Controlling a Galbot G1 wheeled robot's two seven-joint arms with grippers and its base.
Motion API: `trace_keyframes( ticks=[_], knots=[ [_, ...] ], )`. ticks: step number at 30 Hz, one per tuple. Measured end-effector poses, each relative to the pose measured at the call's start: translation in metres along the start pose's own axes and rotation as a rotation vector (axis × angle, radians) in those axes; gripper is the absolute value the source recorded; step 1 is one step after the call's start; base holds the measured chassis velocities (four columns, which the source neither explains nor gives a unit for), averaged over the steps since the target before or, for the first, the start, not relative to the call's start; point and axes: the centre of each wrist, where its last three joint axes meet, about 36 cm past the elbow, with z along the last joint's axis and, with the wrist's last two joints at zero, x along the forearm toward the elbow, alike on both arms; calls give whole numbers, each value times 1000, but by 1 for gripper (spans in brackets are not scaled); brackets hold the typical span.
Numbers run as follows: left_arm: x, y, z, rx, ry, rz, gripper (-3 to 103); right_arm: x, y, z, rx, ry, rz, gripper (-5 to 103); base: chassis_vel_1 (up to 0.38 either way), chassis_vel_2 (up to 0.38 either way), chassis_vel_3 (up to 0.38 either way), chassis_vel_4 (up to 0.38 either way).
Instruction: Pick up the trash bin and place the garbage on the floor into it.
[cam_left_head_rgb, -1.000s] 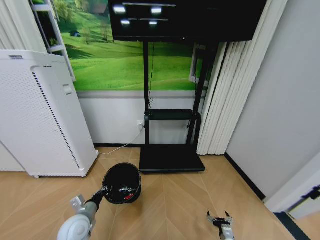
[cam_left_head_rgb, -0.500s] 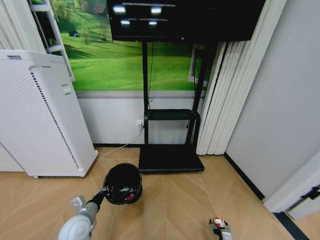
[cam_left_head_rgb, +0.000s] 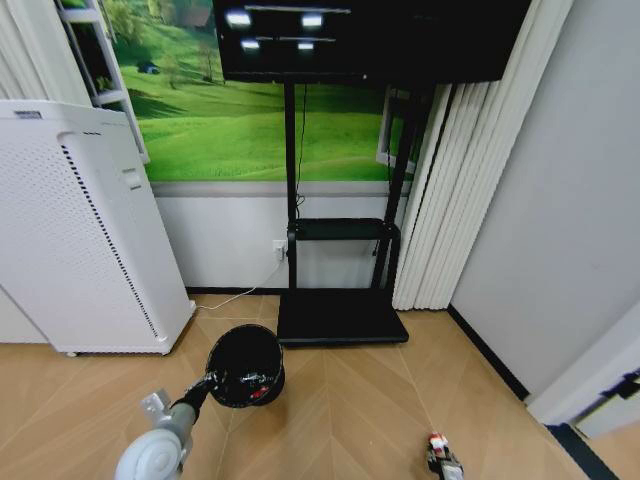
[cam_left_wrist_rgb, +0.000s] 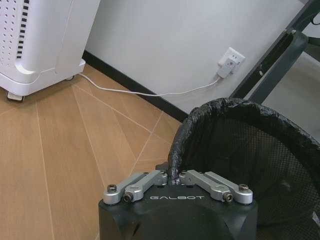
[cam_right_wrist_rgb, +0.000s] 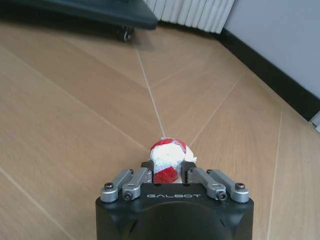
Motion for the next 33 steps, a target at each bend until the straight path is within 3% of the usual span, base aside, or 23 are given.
trace_keyframes(
  ticks=[3,6,7,10,11,14,16,17,18,21,22,24,33],
  knots=[
    [0,0,1,-2,3,-1,3,8,-3,-14,-23,-49,-17,24,0,0,0,0],
    [-3,1,7,-22,16,-6,3,38,-4,-54,-135,-171,-73,24,0,0,0,0],
    [-3,1,7,-22,16,-6,3,38,-4,-54,-135,-171,-73,24,0,0,0,0],
    [-9,0,13,-45,38,0,3,75,-3,-106,-214,-323,-206,24,0,0,0,0],
    [-14,-1,15,-57,46,4,3,90,-1,-127,-221,-385,-281,24,0,0,0,0],
    [-18,-1,15,-71,53,10,3,102,2,-142,-222,-430,-340,24,0,0,0,0],
    [-28,-1,11,-116,105,59,3,132,15,-174,-227,-545,-516,24,0,0,0,0],
    [-28,-1,11,-116,105,59,3,132,15,-174,-227,-545,-516,24,0,0,0,0],
    [-29,-1,10,-123,116,69,3,136,18,-179,-227,-564,-546,24,0,0,0,0],
    [-37,6,-4,-220,218,204,3,161,33,-194,-178,-661,-801,24,0,0,0,0],
    [-37,6,-4,-220,218,204,3,161,33,-194,-178,-661,-801,24,0,0,0,0],
    [-38,14,-11,-261,256,285,3,167,38,-194,-112,-701,-970,24,0,0,0,0],
    [-58,3,-12,-306,315,412,3,161,43,-183,4,-751,-1136,24,0,0,0,0]
  ],
)
